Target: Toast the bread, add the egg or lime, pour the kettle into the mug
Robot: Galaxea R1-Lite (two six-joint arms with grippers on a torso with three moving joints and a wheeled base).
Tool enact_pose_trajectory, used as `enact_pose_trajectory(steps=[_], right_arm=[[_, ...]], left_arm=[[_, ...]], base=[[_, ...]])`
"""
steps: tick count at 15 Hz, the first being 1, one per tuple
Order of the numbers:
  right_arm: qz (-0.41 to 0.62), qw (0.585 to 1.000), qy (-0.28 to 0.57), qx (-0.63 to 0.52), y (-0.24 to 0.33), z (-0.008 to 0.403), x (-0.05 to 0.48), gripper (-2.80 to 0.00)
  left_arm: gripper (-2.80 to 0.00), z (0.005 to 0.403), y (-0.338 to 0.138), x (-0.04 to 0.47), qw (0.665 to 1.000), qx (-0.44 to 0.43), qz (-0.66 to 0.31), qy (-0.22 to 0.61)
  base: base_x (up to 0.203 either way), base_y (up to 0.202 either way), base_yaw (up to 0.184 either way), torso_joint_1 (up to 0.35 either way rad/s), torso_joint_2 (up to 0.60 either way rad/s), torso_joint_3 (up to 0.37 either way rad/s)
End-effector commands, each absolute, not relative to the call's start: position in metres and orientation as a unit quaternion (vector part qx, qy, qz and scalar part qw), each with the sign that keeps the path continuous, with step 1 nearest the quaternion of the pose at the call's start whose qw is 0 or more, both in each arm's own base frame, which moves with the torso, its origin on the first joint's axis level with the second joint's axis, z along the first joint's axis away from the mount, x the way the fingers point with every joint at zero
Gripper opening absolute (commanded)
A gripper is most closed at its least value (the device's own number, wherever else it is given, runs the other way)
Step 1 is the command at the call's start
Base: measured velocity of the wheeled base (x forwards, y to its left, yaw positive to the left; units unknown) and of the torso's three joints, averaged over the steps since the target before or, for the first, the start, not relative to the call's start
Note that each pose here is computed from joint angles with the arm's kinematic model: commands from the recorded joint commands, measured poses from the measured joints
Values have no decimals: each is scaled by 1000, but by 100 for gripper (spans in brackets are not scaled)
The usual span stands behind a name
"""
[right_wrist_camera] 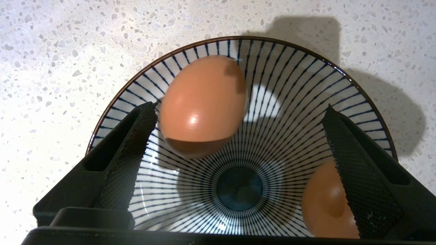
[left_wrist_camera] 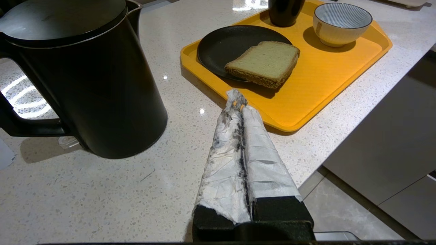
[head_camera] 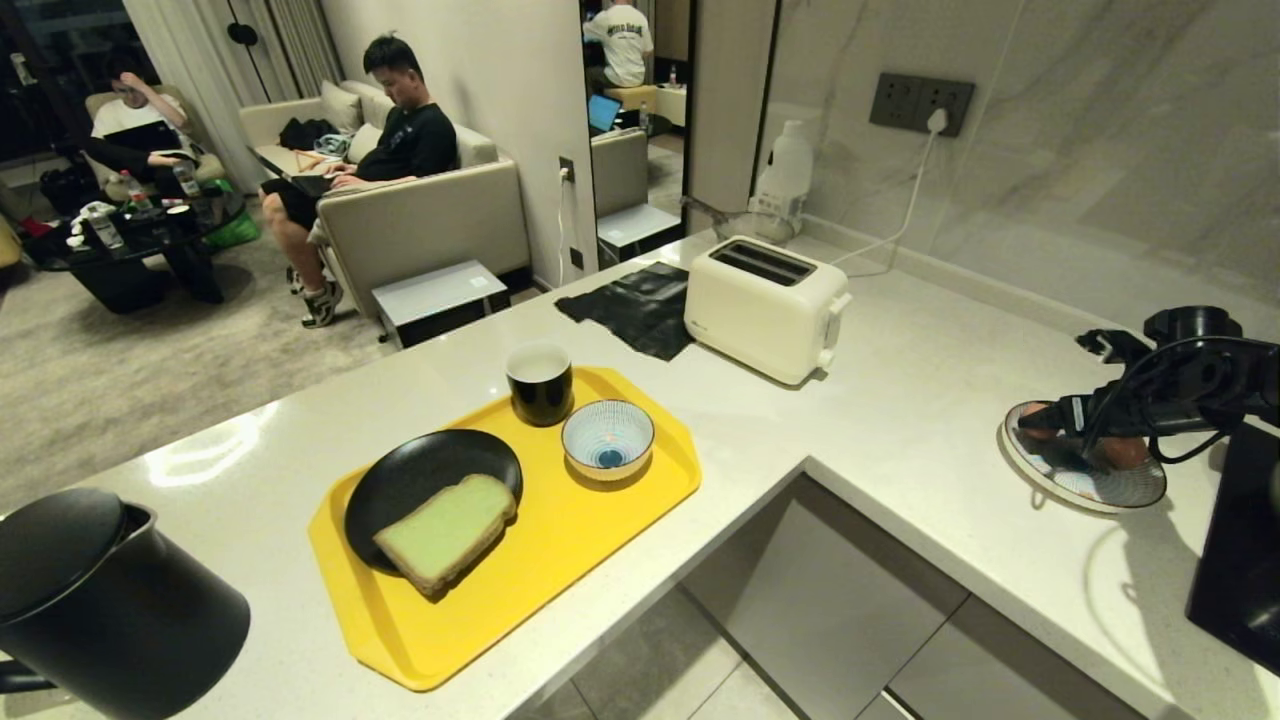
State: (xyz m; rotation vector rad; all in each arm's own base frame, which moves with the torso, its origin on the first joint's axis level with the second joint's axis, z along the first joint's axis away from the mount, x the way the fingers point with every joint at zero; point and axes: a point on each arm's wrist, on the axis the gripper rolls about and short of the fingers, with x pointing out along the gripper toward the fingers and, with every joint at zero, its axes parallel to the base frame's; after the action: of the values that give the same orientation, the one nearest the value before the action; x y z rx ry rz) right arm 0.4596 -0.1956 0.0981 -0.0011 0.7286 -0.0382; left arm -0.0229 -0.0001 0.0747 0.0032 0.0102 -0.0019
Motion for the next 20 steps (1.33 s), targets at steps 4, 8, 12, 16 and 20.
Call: enact_pose_trajectory(steps=[4,8,12,16,20], right_arm=[[-17,934,358,-9,-197,98,459,0],[-27,929,369,-14,-197,95,457,0],[-9,925,376,-46,-194,93,453,0],[-9,926,375,-47,-191,95,454,0],[-20,930,367,-26,-190,107,450,0]], left_arm=[[-280,75,0,-23,1000,2,-1,4],[-280,75,0,-23,1000,2,-1,4],[-280,75,0,-23,1000,2,-1,4],[-280,75,0,-23,1000,2,-1,4],[-280,75,0,-23,1000,2,-1,4]], base=[[0,0,0,0,0,0],[0,0,0,0,0,0],[0,0,0,0,0,0],[0,0,0,0,0,0],[0,0,0,0,0,0]])
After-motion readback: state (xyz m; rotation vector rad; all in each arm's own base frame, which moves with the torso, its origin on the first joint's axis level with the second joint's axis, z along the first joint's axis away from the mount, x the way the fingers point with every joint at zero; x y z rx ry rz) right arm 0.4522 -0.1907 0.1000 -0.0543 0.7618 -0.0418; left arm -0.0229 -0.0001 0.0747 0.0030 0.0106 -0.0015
